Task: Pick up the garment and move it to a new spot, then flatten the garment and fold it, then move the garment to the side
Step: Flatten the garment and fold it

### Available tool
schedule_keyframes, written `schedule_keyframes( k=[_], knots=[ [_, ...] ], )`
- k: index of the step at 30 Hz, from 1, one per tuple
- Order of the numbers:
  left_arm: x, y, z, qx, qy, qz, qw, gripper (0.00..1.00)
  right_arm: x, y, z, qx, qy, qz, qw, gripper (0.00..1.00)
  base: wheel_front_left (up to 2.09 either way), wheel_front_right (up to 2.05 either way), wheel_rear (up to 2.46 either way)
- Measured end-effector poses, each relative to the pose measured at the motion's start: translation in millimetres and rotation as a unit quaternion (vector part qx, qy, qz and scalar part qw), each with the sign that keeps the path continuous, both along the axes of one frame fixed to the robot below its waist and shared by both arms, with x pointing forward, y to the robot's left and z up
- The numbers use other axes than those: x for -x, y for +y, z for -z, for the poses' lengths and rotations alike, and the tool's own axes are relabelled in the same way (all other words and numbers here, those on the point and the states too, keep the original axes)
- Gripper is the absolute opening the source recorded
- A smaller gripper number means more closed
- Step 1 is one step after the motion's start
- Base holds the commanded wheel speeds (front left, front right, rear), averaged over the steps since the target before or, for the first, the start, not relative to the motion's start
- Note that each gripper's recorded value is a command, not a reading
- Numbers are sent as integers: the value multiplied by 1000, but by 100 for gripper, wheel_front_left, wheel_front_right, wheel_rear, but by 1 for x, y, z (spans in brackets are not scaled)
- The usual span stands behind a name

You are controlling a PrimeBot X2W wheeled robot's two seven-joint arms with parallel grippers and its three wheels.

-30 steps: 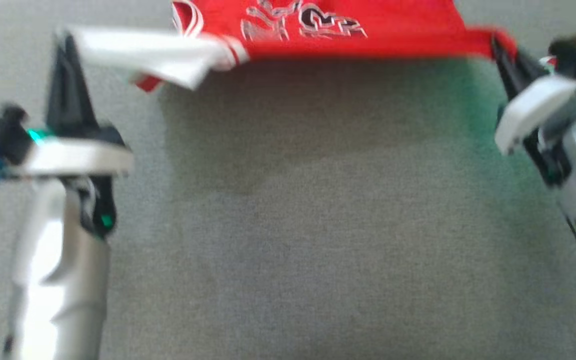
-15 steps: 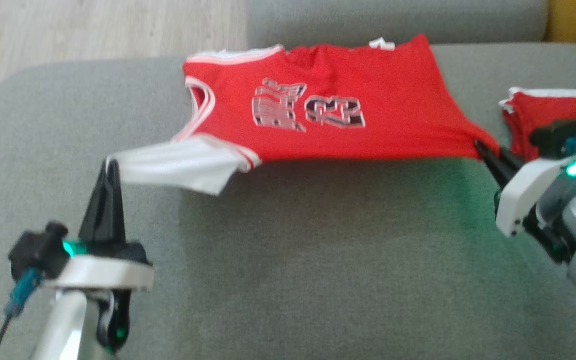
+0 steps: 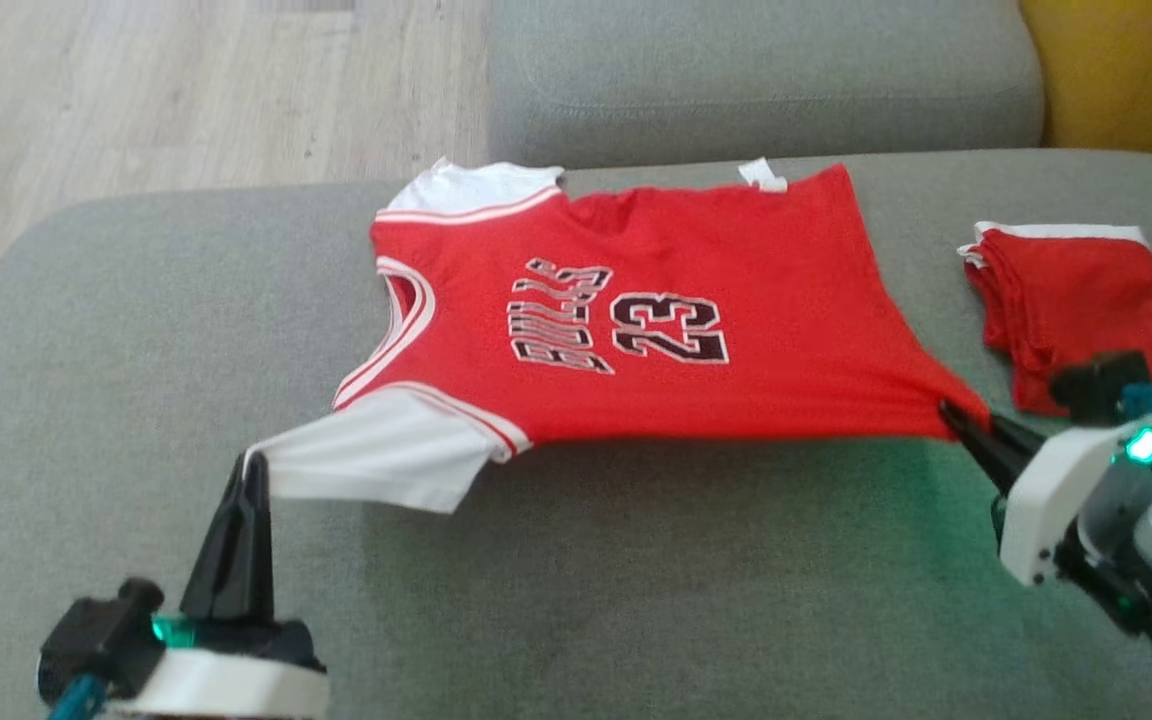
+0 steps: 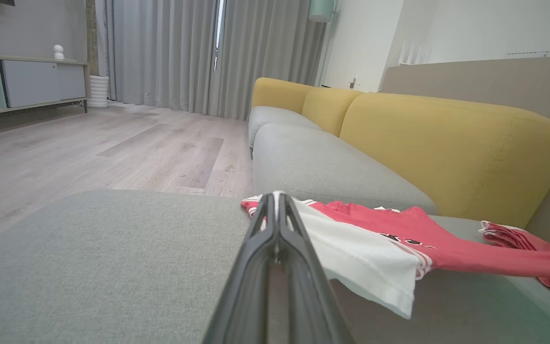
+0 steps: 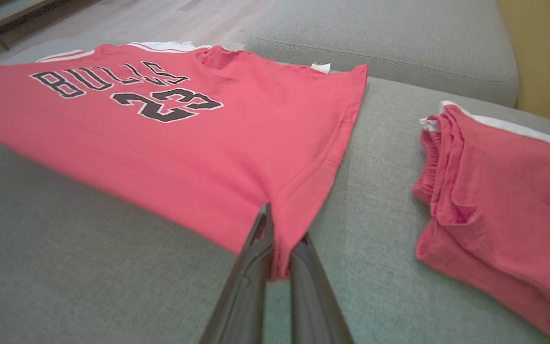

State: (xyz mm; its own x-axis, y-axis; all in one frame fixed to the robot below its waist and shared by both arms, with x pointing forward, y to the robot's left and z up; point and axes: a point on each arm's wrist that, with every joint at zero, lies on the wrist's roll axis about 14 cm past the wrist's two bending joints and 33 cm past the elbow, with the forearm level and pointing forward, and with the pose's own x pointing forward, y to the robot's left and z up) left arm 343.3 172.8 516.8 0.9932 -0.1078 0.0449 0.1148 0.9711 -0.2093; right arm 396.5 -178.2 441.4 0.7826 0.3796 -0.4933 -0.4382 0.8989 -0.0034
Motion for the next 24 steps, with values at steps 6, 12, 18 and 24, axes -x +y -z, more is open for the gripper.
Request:
schedule_keyframes(
  k=[6,12,18,24],
  knots=[
    [21,-2,-3,3,-1,-5,1000,0,22,-4,4,-8,19,2,1000,0,0,0,0],
    [22,-6,-6,5,-2,-2,1000,0,23,-9,0,-15,18,10,1000,0,0,0,0],
    [4,-10,-6,-4,0,7,1000,0,11,-9,-4,-11,12,12,1000,0,0,0,0],
    [-25,-7,6,-32,24,17,999,0,-3,-6,6,-2,24,13,1000,0,0,0,0]
  ],
)
